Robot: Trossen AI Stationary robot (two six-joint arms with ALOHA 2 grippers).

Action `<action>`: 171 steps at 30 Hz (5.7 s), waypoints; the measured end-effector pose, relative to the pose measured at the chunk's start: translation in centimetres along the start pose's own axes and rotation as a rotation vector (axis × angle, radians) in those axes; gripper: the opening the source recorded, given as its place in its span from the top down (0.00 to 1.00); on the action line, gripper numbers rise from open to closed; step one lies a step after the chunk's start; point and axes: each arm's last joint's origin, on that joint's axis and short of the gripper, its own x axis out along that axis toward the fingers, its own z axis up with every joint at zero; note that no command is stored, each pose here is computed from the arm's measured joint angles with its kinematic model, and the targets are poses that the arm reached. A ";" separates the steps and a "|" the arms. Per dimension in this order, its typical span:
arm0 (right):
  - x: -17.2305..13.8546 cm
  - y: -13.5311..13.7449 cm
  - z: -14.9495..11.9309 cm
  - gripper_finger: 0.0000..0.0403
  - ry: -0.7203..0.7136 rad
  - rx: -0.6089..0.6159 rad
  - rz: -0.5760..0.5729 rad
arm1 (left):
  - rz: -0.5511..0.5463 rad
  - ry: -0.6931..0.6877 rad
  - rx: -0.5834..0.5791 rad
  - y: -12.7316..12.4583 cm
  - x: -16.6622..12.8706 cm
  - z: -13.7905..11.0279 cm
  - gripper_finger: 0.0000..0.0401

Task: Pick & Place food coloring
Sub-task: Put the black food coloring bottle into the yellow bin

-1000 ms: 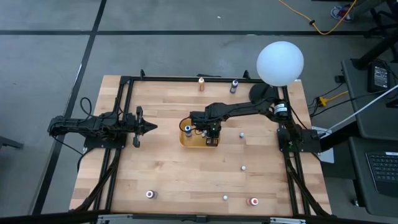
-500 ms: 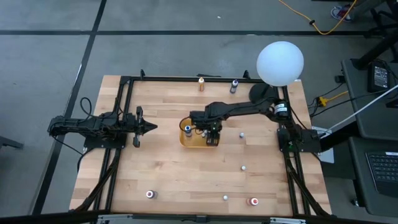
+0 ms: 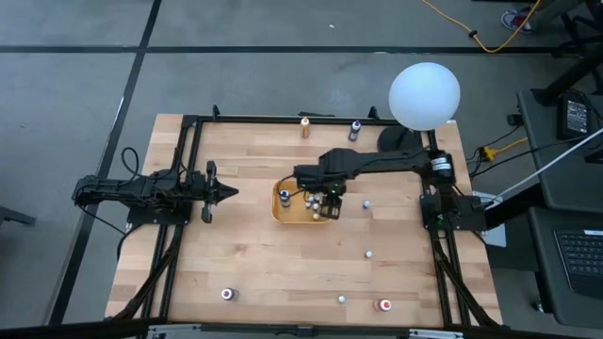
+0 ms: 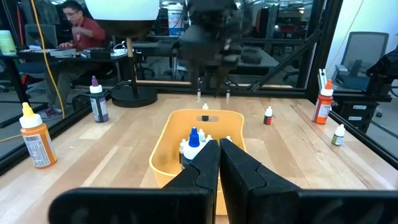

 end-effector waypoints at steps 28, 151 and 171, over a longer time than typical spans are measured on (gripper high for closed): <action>4.8 -2.1 -16.1 0.31 -0.138 0.047 0.030 | 0.000 0.000 0.000 0.0 0.0 0.0 0.98; 10.5 -3.7 -14.5 0.81 -0.143 0.087 0.110 | 0.000 0.000 0.000 0.0 0.0 0.0 0.98; -4.9 -2.2 -11.7 0.81 -0.234 -0.136 0.114 | 0.000 0.000 0.000 0.0 0.0 0.0 0.98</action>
